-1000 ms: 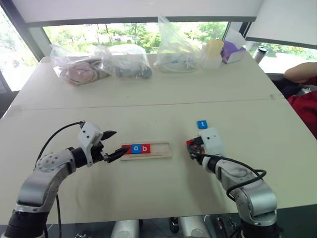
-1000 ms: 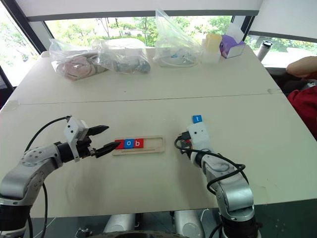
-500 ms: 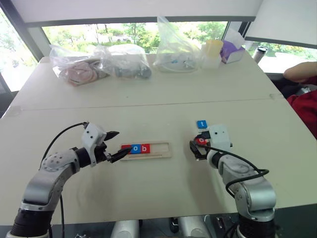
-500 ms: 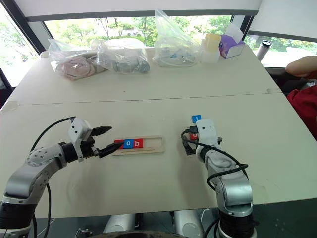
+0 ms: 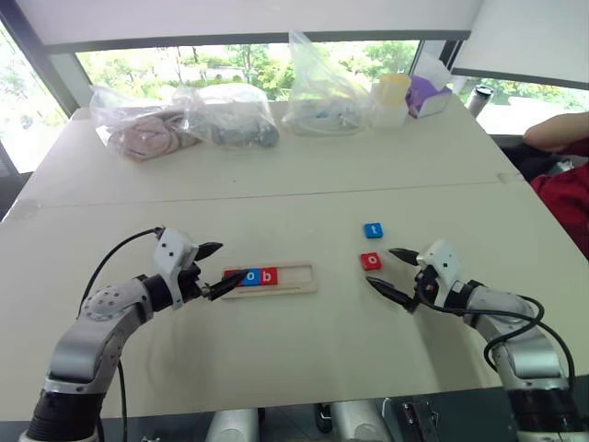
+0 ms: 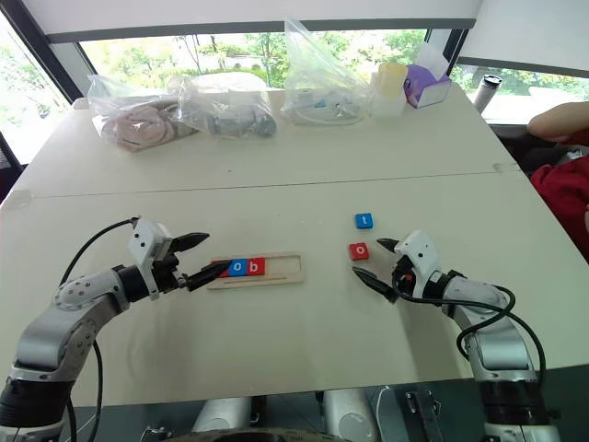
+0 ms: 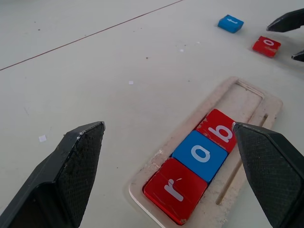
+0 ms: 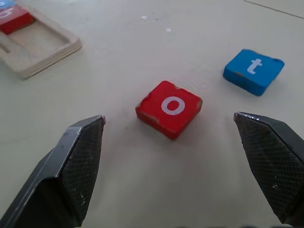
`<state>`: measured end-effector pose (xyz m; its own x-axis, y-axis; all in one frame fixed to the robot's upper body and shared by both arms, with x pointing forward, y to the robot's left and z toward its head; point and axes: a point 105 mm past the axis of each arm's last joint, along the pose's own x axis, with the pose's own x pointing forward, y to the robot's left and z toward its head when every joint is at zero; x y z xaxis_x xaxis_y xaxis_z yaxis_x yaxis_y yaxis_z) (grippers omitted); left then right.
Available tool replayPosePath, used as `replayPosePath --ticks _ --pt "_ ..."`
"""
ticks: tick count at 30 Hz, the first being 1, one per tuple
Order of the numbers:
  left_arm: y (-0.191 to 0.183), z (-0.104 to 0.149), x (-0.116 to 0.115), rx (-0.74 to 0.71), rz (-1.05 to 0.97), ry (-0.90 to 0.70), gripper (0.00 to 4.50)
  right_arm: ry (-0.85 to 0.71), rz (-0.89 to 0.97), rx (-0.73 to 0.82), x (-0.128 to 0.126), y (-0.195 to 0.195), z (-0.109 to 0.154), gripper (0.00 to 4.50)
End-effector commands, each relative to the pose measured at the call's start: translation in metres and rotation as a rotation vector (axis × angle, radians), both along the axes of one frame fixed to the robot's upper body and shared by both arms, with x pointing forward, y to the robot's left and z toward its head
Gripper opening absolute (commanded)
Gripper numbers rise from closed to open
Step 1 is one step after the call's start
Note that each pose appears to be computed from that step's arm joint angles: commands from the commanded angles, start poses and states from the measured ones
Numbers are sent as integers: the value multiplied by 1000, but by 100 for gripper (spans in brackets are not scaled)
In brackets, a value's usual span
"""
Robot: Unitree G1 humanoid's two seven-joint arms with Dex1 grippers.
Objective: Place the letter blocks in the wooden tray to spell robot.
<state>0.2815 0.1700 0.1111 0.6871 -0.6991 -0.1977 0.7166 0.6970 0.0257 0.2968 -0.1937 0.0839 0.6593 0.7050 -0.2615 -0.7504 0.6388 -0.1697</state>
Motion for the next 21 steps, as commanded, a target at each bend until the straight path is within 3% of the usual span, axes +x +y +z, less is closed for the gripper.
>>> replayPosePath --ticks 1,14,17,21 --pt "7 13 -2 6 1 -43 450 -54 110 -73 4 0 7 446" --pt "13 11 -9 34 4 -22 450 16 343 -240 36 -12 -1 446" --pt "18 11 -13 48 22 -18 450 43 428 -224 36 -3 -1 362" --pt "23 11 -17 57 41 -15 450 61 478 -210 31 5 -1 157"
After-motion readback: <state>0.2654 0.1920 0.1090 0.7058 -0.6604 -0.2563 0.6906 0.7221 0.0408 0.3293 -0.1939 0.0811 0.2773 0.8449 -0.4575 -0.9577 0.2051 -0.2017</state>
